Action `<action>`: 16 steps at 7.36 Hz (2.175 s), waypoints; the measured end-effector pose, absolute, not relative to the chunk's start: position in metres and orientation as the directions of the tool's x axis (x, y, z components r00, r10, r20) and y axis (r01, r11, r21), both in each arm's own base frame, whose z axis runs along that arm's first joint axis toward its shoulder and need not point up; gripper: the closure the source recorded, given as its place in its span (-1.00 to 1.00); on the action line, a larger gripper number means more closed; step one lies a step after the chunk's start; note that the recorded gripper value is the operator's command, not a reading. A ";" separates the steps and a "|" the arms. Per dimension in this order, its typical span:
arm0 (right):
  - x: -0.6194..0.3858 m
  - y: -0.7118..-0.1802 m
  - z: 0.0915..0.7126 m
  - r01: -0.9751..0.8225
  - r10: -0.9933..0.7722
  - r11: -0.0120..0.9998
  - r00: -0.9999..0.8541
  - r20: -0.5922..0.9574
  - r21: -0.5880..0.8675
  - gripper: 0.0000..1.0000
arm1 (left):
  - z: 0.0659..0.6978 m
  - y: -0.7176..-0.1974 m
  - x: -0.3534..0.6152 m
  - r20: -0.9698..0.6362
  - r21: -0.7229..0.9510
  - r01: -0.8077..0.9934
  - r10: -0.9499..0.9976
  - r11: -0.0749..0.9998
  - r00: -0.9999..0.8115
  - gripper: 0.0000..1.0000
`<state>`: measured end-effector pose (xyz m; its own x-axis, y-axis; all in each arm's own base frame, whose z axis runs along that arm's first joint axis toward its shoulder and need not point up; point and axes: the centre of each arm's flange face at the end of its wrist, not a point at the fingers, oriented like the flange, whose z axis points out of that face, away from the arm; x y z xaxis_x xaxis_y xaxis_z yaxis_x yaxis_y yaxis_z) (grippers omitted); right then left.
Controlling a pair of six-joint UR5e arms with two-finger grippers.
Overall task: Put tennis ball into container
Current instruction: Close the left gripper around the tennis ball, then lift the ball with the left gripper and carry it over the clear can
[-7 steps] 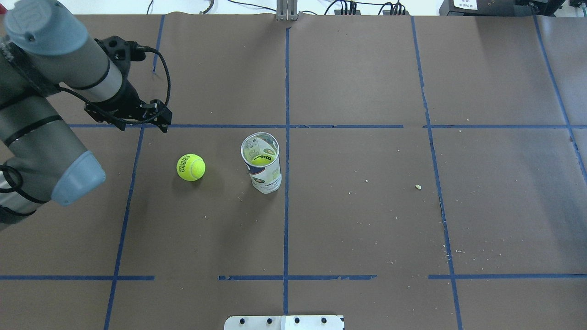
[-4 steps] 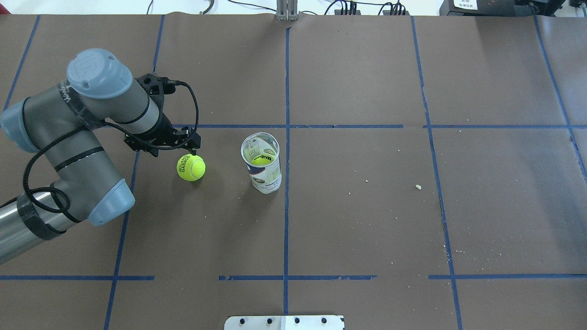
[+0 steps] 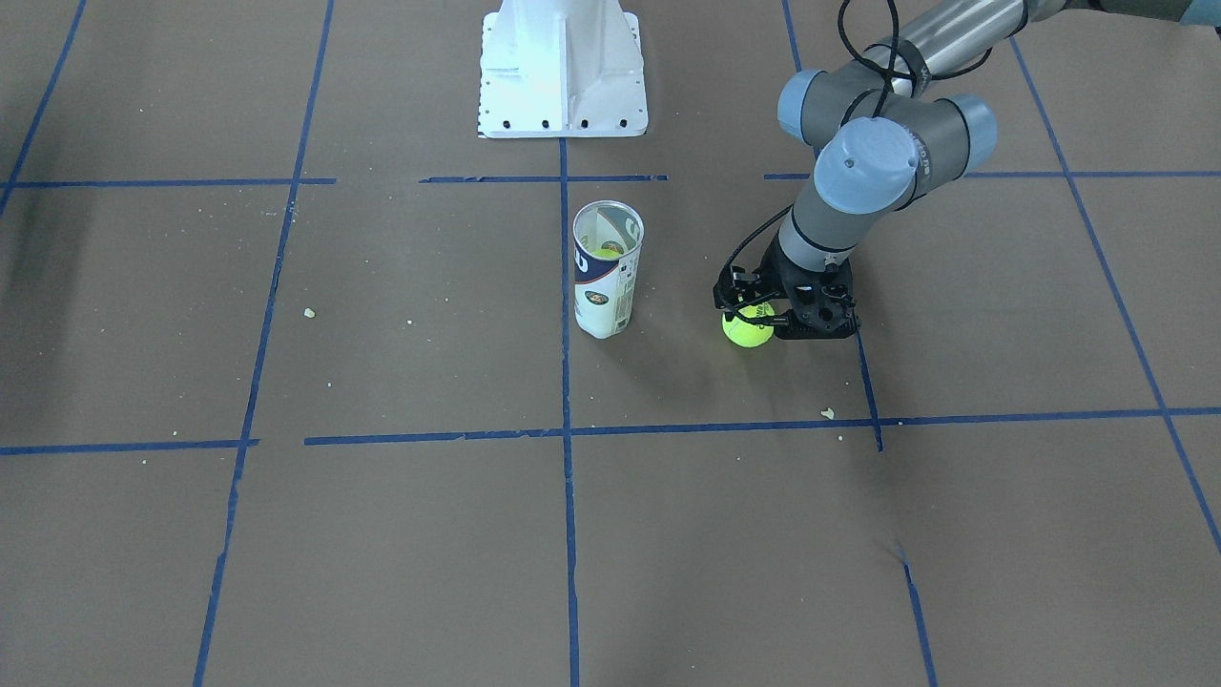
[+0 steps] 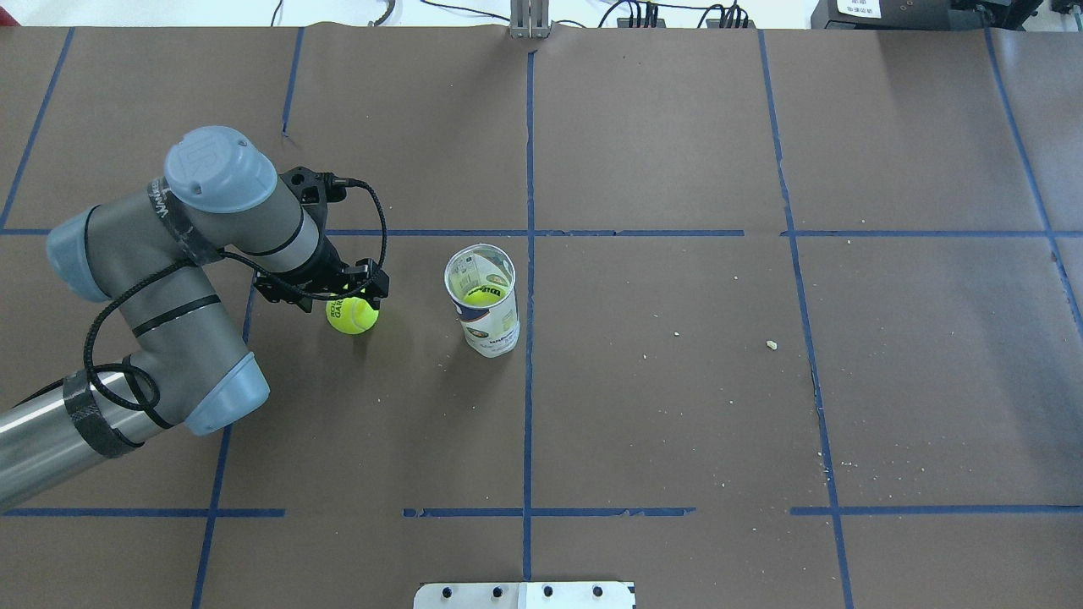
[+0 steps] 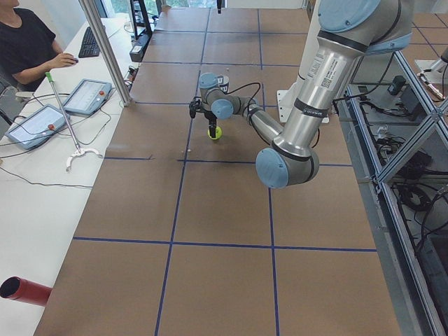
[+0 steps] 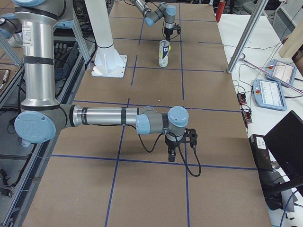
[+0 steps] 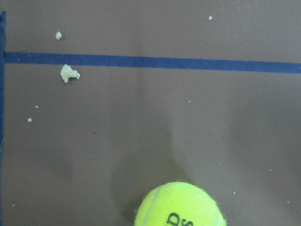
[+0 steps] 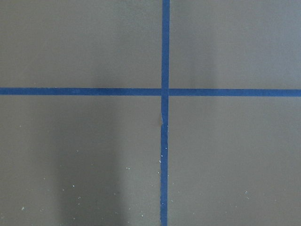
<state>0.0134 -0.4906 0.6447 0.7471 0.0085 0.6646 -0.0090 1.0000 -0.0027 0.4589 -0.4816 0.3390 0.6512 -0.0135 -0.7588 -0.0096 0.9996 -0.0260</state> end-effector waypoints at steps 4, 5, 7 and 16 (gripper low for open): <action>0.013 -0.491 0.645 -0.008 0.008 1.000 0.747 0.665 -0.003 -1.00 | 0.363 -0.489 0.480 -0.757 -0.028 -0.018 -0.009 0.999 0.653 -0.03; 0.013 -0.491 0.645 -0.008 0.008 1.000 0.747 0.665 -0.003 -1.00 | 0.363 -0.490 0.481 -0.759 -0.026 -0.018 -0.008 0.999 0.651 0.68; 0.013 -0.491 0.645 -0.008 0.008 1.000 0.747 0.665 -0.003 -1.00 | 0.357 -0.489 0.479 -0.766 -0.018 -0.018 -0.002 1.000 0.643 1.00; 0.013 -0.491 0.645 -0.009 0.008 1.000 0.747 0.665 -0.003 -1.00 | 0.155 -0.459 0.282 -0.725 -0.034 0.059 -0.066 0.998 0.686 1.00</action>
<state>0.0134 -0.4906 0.6447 0.7471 0.0085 0.6646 -0.0089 1.0000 -0.0027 0.2824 -0.4593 0.1545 0.6860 -0.0656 -0.7246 0.0589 0.9977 -0.0345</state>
